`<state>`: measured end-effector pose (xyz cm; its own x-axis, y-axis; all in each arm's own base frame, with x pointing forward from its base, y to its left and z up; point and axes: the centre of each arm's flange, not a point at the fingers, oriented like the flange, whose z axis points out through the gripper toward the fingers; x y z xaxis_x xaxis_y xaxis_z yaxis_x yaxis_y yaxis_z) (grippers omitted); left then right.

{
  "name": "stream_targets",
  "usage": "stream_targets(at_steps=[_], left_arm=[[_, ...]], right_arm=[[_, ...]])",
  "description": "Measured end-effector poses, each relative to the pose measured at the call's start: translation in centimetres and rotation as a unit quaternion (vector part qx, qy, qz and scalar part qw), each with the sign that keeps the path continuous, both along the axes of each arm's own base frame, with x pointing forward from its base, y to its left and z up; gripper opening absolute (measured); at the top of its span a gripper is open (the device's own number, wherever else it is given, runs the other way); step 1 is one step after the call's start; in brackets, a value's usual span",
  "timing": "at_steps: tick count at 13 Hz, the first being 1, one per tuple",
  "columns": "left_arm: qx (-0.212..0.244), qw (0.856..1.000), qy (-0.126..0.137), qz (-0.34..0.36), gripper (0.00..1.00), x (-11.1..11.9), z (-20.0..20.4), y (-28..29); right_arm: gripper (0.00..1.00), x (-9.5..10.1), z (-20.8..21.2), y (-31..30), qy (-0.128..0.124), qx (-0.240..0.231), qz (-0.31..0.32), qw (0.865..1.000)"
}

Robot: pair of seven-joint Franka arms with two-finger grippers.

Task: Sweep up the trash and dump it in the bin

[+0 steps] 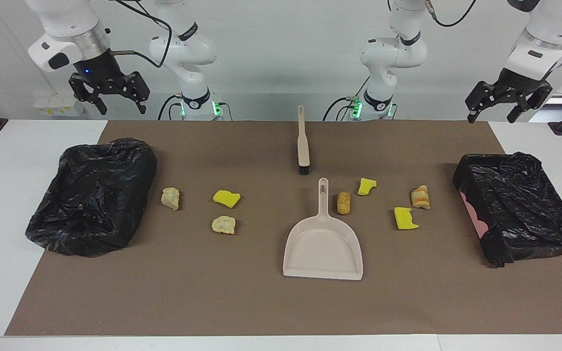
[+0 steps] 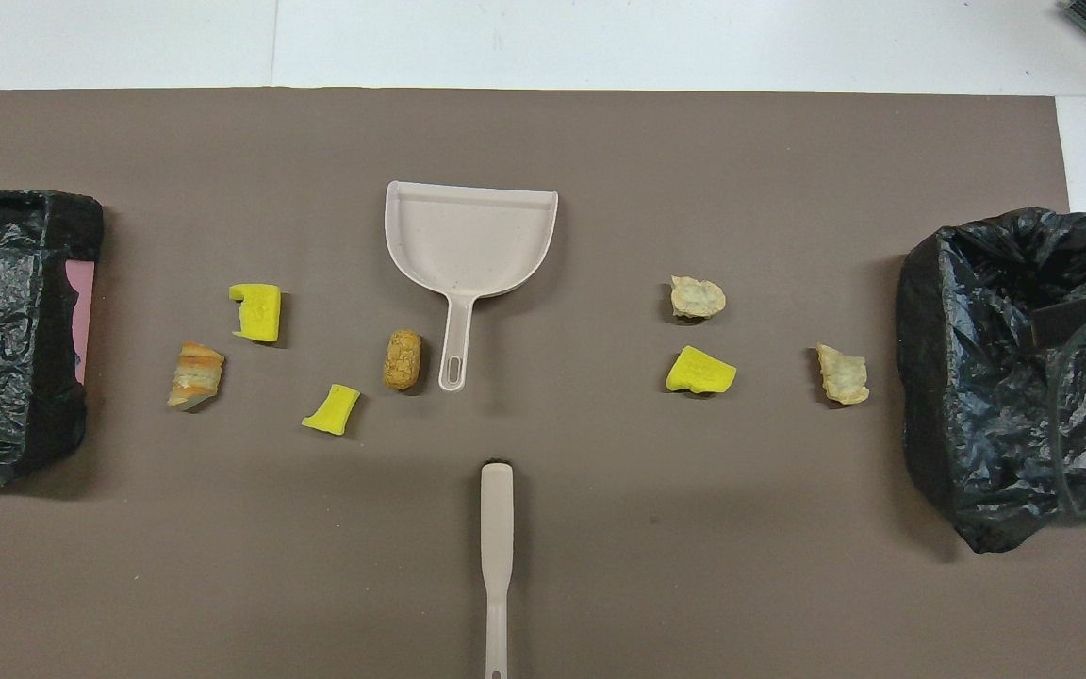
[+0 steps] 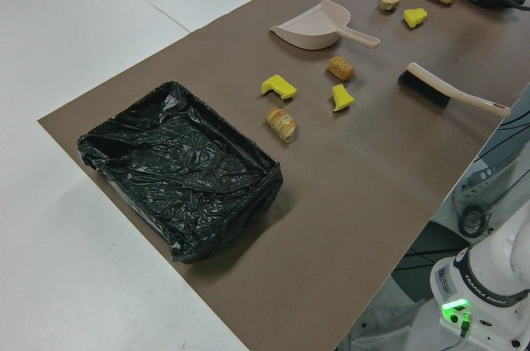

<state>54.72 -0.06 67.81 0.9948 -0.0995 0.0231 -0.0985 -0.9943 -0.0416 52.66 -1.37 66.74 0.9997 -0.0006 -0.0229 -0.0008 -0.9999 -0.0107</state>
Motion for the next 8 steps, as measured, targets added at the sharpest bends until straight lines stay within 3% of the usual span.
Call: stream_targets(at_steps=[8], left_arm=[[-0.026,1.0,-0.001,0.0,1.0,-0.13,0.19,-0.21]], right_arm=[[1.0,-0.51,-0.26,-0.03,0.007,-0.011,0.001,1.0]])
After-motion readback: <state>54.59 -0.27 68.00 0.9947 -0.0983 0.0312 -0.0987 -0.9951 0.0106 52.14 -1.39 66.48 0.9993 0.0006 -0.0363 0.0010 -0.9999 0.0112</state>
